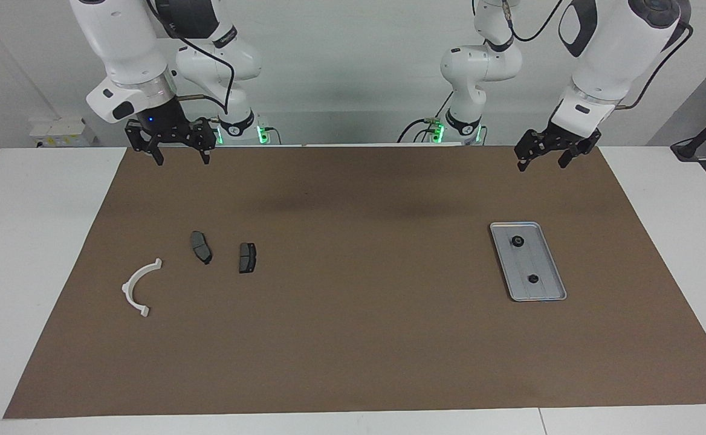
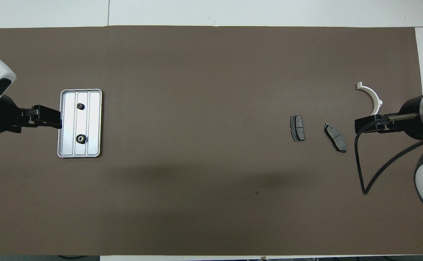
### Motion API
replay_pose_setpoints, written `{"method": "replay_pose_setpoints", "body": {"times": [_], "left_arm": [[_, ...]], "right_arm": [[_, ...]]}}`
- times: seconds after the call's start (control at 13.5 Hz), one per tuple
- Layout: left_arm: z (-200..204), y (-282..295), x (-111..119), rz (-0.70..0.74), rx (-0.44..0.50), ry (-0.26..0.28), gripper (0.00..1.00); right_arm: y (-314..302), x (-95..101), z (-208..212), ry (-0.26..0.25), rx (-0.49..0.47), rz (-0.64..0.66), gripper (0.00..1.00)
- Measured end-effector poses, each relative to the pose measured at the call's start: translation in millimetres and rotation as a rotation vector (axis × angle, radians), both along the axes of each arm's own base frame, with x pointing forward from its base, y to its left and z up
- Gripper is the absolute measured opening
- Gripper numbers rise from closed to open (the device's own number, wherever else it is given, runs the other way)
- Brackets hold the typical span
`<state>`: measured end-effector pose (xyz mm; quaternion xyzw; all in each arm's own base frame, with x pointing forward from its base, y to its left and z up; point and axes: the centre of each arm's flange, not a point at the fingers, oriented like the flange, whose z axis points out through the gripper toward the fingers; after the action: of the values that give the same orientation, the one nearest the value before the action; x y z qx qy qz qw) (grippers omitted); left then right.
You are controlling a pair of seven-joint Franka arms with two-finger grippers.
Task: Place bearing gear from tray to pile
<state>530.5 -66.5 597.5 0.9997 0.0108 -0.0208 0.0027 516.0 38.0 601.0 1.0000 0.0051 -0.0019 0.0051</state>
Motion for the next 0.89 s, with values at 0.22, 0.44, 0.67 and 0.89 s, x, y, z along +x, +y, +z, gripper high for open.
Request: {"method": "replay_pose_setpoints", "body": {"times": [0.22, 0.44, 0.67, 0.89], "left_arm": [[-1, 0, 0, 0.0, 0.0, 0.004, 1.0], [-13, 0, -4, 0.0, 0.003, 0.019, 1.0], [-32, 16, 0, -0.006, 0.003, -0.009, 1.0], [-75, 39, 11, -0.009, -0.001, -0.026, 1.0]], "right_arm": [[0, 0.0, 0, 0.0, 0.0, 0.0, 1.0], [0, 0.0, 0, 0.0, 0.0, 0.0, 1.0], [0, 0.0, 0, 0.0, 0.0, 0.0, 1.0], [0, 0.0, 0, 0.0, 0.0, 0.0, 1.0]]}}
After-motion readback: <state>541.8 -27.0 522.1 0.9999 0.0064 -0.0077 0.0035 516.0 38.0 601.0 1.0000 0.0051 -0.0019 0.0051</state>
